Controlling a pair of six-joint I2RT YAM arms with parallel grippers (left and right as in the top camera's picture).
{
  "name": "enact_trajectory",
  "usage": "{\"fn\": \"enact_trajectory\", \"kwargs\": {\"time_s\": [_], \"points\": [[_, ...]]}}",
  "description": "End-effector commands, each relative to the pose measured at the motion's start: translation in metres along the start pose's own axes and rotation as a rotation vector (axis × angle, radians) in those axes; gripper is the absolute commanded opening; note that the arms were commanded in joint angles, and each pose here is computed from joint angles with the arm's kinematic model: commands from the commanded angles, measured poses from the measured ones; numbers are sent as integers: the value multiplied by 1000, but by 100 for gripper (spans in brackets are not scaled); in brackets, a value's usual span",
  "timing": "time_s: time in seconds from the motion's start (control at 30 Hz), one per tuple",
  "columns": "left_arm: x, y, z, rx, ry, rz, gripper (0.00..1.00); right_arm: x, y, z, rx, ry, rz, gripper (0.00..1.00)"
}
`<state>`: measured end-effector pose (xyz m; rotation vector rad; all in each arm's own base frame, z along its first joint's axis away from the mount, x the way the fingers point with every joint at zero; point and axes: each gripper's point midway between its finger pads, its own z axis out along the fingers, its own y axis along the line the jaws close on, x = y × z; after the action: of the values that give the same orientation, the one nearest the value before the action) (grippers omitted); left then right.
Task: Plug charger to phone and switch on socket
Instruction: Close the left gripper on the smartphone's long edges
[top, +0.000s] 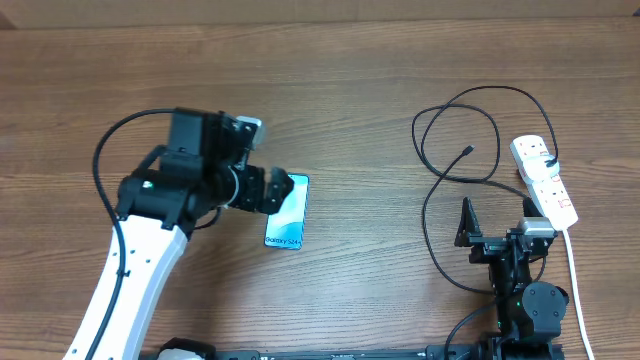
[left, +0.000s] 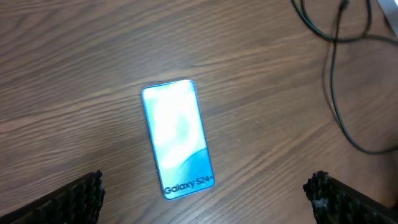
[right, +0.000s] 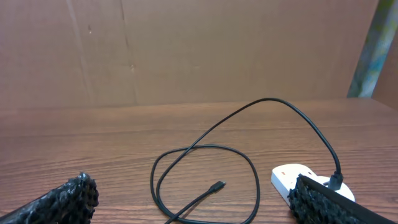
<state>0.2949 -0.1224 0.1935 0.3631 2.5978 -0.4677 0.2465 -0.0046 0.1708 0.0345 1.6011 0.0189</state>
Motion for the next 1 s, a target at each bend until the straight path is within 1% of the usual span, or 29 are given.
{"fn": "enact_trajectory", "kwargs": {"time_s": [0.0,0.1,0.23,0.43,0.57,0.7,0.97], "points": [[-14,-11,-3,-51,-24,59,100,1,-3,0,14,-7,-5,100],[-19,-15,-3,-110,-18,41,100,1,-3,0,14,-7,-5,100],[-18,-22,7,-111,30,12,100,1,-3,0,14,-7,-5,100],[4,-21,45,-128,186,-8,100,1,-3,0,14,-7,-5,100],[19,-8,69,-188,285,-14,100,1,-3,0,14,-7,-5,100],[33,6,88,-256,360,-77,100,1,-3,0,14,-7,-5,100],[56,16,118,-286,479,-104,100,1,-3,0,14,-7,-5,100]]}}
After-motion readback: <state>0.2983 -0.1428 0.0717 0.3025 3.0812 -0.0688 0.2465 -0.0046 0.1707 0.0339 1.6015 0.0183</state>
